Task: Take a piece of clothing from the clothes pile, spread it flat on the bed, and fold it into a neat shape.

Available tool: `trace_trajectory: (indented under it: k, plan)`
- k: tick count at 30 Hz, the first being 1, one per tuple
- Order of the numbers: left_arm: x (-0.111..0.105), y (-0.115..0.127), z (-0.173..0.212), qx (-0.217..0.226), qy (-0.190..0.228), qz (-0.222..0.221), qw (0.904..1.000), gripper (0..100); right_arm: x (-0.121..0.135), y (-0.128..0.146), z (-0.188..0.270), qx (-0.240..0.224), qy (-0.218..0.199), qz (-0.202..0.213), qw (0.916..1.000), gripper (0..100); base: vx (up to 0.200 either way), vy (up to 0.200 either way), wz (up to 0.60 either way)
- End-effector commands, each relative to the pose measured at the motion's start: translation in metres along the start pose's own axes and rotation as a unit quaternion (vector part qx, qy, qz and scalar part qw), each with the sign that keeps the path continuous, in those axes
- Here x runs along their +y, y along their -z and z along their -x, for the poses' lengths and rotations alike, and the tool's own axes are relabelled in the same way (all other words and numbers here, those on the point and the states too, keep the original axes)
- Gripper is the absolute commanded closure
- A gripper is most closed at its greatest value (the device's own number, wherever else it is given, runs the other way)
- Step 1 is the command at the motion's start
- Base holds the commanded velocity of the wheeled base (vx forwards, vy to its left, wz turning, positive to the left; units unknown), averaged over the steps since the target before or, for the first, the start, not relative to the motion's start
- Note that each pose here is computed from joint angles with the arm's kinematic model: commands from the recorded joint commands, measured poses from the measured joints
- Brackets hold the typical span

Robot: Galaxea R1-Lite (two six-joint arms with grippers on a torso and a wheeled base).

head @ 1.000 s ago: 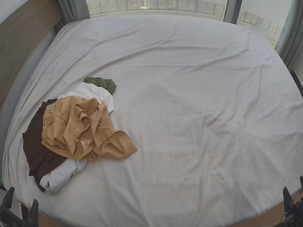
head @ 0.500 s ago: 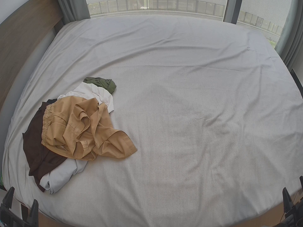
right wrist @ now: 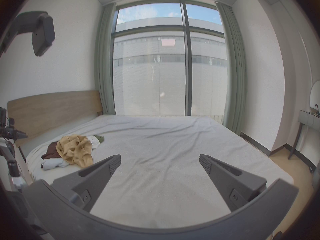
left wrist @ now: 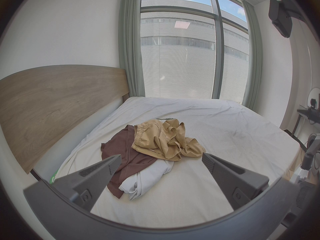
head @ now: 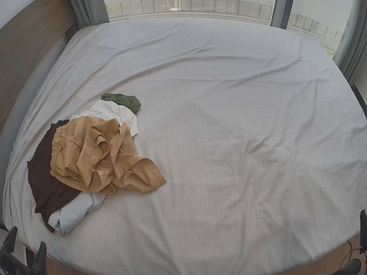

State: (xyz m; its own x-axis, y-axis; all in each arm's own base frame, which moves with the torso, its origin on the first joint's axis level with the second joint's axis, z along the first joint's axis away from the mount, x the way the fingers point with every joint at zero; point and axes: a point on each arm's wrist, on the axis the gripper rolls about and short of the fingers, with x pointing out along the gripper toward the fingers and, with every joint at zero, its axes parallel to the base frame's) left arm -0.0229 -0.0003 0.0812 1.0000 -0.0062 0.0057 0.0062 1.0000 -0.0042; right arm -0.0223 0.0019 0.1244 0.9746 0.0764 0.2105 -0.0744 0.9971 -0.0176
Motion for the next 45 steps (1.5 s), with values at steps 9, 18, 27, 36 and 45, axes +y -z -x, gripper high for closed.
trace_trajectory:
  k: [9,18,27,36,45]
  plan:
    - [0.000,0.005,0.000,0.001,0.000,0.000,1.0000,0,0.010,-0.033,-0.077,0.164,-0.174,-0.159,0.9579,0,0.000,0.000,0.00]
    - [0.000,0.005,0.000,0.001,0.000,0.000,1.0000,0,0.038,-0.029,-0.135,0.231,-0.237,-0.179,0.9265,0,0.000,0.000,0.00]
    - [0.000,0.005,0.000,0.001,0.000,0.000,1.0000,0,0.081,0.003,-0.193,0.260,-0.274,-0.192,0.9060,0,0.000,0.000,0.00]
    - [0.000,0.005,0.000,0.001,0.001,-0.001,1.0000,0,0.111,0.026,-0.232,0.261,-0.292,-0.200,0.8982,0,0.000,0.000,0.00]
    - [0.000,0.005,0.000,0.001,0.001,-0.001,1.0000,0,0.136,0.052,-0.253,0.293,-0.298,-0.208,0.8843,0,0.000,0.000,0.00]
